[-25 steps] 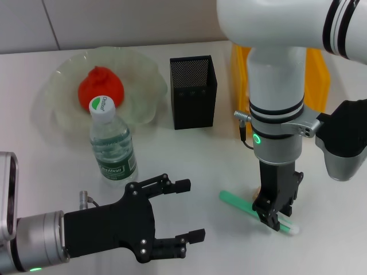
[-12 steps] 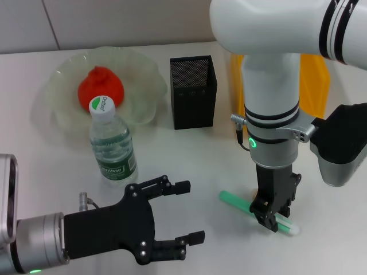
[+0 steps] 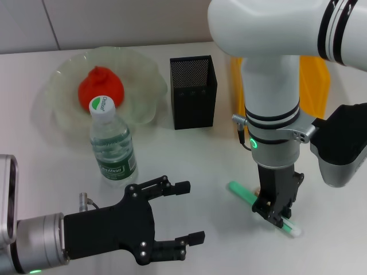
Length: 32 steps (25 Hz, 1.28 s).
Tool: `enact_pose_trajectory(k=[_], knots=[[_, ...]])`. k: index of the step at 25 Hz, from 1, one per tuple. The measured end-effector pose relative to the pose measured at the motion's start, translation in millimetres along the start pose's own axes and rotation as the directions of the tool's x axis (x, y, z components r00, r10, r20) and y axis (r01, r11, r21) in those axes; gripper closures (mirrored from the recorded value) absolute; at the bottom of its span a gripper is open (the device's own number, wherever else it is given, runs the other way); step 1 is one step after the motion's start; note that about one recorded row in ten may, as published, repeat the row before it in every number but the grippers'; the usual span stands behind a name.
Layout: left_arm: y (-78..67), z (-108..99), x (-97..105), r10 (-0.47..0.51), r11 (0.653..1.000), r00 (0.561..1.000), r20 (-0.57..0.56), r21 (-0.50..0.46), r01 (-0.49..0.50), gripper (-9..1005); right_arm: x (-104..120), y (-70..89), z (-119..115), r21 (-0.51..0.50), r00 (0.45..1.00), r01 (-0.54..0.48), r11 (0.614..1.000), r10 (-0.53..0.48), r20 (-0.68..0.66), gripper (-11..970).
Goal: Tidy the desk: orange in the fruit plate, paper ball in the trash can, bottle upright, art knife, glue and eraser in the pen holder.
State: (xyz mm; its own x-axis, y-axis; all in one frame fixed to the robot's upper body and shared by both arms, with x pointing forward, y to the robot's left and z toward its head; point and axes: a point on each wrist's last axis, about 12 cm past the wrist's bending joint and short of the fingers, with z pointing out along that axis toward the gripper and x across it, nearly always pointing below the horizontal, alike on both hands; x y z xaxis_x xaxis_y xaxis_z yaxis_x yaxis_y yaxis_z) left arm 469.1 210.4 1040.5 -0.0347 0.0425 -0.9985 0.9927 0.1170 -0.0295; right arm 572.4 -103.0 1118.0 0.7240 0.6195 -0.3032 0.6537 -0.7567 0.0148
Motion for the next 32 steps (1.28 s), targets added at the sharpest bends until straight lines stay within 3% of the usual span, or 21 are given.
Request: enact_pose_trajectory(k=[10,16,20,21,32], knots=[[-2.7,-3.1,2.1,-0.006,1.000,1.000,0.003,-0.015,0.006,180,-1.8,-18.6,-5.3,0.089,0.996,-0.086,0.992,0.088,-0.028,794],[-7.9,-9.5,5.1,-0.003,0.998,1.000,0.023,-0.057,0.005,180,-14.6,-26.3,-15.9,0.202,0.976,-0.191,0.961,0.207,-0.062,794],[-7.9,-9.5,5.1,-0.003,0.998,1.000,0.023,-0.057,0.005,180,-20.7,-25.0,-14.9,0.217,0.965,-0.236,0.947,0.255,-0.062,794],[-16.7,-18.6,7.9,0.005,0.997,0.999,0.037,-0.072,-0.002,180,-25.9,-23.1,-13.4,0.217,0.960,-0.256,0.942,0.274,-0.060,794],[-19.1,-21.7,7.1,0.010,0.998,0.999,0.044,-0.066,-0.007,180,-39.1,-19.9,-14.6,0.249,0.937,-0.315,0.916,0.342,-0.074,794]])
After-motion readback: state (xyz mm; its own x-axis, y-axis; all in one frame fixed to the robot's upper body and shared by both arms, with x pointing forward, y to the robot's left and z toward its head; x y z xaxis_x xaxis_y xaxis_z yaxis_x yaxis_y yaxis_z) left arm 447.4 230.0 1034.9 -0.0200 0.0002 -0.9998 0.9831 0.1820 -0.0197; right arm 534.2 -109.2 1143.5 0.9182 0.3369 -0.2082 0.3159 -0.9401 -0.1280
